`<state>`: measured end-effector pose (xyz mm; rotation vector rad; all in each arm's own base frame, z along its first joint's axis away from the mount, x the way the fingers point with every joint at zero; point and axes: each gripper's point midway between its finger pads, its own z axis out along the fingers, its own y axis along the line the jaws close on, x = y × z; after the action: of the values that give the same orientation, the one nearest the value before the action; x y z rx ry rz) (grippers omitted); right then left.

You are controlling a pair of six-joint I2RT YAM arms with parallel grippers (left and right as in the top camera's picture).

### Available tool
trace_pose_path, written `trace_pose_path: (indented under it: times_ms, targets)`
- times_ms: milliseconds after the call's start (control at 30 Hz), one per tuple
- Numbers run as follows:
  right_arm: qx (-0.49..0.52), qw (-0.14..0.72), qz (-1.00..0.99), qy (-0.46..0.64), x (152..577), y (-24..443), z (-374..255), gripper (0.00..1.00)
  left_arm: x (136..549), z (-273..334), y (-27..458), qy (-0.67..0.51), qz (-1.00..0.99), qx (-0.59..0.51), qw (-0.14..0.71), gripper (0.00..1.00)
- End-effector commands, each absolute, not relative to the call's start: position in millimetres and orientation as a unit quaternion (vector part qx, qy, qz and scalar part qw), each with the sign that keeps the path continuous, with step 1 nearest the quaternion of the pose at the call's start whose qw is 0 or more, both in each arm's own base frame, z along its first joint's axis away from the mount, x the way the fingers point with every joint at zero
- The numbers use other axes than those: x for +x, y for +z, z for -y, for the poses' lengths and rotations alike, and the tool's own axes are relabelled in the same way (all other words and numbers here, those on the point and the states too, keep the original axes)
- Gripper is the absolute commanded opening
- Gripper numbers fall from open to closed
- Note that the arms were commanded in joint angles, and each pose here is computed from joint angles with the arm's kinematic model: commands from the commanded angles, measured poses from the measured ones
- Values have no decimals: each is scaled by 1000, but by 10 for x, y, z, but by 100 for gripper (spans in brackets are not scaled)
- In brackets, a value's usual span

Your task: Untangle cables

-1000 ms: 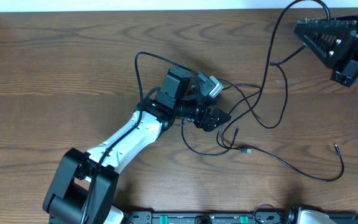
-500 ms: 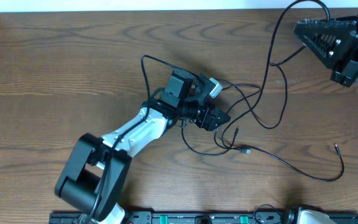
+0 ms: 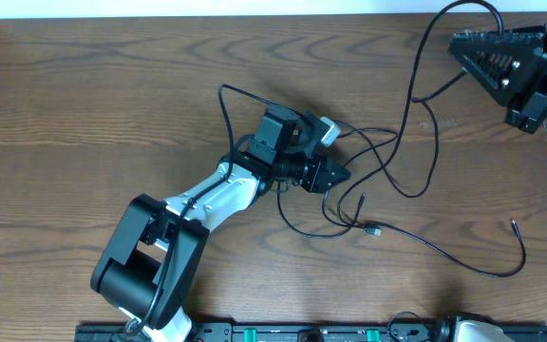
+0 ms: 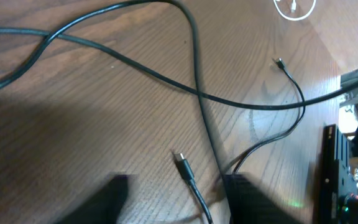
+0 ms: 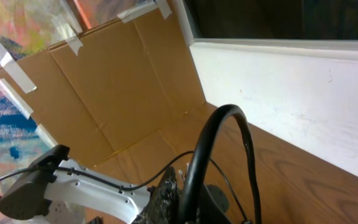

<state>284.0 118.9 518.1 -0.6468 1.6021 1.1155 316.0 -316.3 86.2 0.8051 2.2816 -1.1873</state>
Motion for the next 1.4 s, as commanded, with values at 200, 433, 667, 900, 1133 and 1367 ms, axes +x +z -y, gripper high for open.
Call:
trace_pose_path:
  times_ms: [200, 433, 667, 900, 1133, 1367]
  targets:
    - [-260, 534, -675, 438, 2859, 5186, -1136, 1, 3338, 3009, 701, -380, -858, 253, 235, 8]
    - [-171, 563, -738, 329, 3231, 4929, -809, 1, 3798, 2156, 556, -334, -912, 79, 222, 8]
    - [49, 570, -818, 60, 3607, 4507, 325, 1, 3809, 867, 293, -283, -941, -83, 164, 7]
    - [256, 529, -803, -97, 3510, 4257, 1174, 1, 3647, 246, 202, -263, -945, -127, 145, 8]
    - [331, 479, -807, -99, 3587, 3895, 1334, 1, 3565, 106, 176, -259, -946, -140, 134, 7]
    - [303, 426, -851, -44, 3934, 3441, 1165, 1, 3524, 195, 205, -281, -942, -133, 124, 7]
